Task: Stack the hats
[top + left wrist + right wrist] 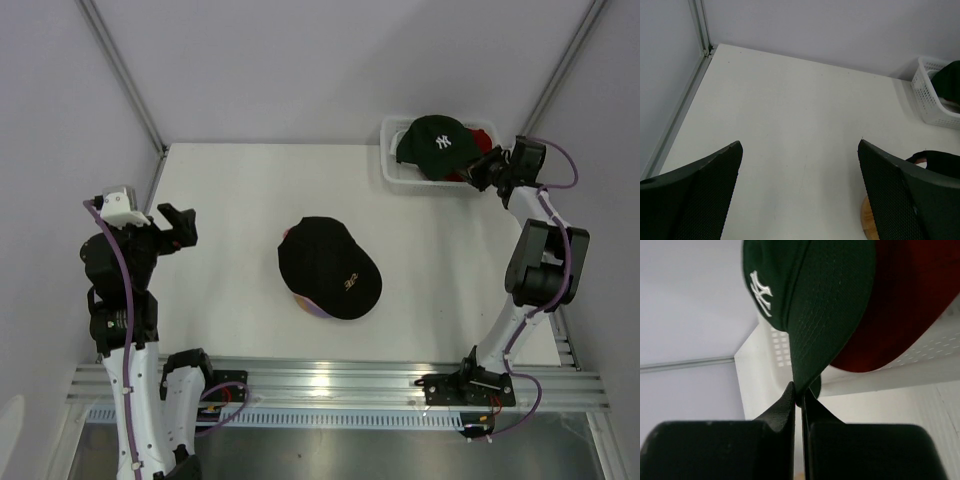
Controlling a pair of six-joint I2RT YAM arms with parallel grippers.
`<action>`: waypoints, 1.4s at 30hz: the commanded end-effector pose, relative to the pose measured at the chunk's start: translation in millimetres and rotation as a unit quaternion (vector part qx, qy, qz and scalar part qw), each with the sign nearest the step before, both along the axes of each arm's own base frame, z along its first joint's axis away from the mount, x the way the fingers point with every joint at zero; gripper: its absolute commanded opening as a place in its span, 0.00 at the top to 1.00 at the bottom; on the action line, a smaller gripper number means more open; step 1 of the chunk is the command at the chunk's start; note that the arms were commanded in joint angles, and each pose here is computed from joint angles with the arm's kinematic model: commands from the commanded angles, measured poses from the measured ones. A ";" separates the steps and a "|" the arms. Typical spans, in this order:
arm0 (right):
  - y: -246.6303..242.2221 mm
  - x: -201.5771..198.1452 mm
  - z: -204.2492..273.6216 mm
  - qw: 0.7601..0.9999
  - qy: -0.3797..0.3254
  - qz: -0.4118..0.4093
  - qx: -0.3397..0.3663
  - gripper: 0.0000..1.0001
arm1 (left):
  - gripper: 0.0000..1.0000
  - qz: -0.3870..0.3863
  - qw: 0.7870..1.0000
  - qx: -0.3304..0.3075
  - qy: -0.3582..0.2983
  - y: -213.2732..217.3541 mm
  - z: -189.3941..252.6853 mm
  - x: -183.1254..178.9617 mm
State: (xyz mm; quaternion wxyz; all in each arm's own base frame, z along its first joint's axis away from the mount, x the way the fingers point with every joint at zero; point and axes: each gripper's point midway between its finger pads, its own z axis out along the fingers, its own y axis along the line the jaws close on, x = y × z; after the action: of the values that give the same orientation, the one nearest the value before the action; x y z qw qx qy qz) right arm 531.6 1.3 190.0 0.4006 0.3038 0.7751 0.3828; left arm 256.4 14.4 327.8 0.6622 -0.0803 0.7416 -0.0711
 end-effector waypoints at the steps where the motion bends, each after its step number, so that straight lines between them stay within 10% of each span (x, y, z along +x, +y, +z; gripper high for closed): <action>1: 0.9 2.0 -24.2 1.000 0.022 0.014 0.006 1.00 | 0.00 0.004 1.000 -0.001 -0.022 1.5 13.4 0.0; 5: -9.3 6.7 -35.2 1.000 0.012 -0.024 0.006 0.99 | 0.00 0.012 1.000 0.000 -0.021 4.7 11.9 0.2; 12: -30.1 6.1 -18.4 0.996 -0.030 -0.088 0.013 0.57 | 0.01 0.011 1.000 0.000 -0.019 4.7 11.9 1.4; 32: -31.2 19.5 31.8 0.968 -0.163 -0.148 0.118 0.46 | 0.00 0.011 1.000 -0.001 -0.019 4.4 10.9 1.6; 42: -21.7 36.1 10.8 0.971 -0.121 -0.163 0.122 0.41 | 0.01 0.014 1.000 0.001 -0.021 5.7 11.9 0.7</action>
State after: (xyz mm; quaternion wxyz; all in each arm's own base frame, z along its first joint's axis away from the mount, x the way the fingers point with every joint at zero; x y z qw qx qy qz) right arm 556.8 -19.8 194.0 0.5007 0.4175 0.6204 0.4360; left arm 256.6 16.4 327.9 0.6628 -0.0840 0.7410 -0.0670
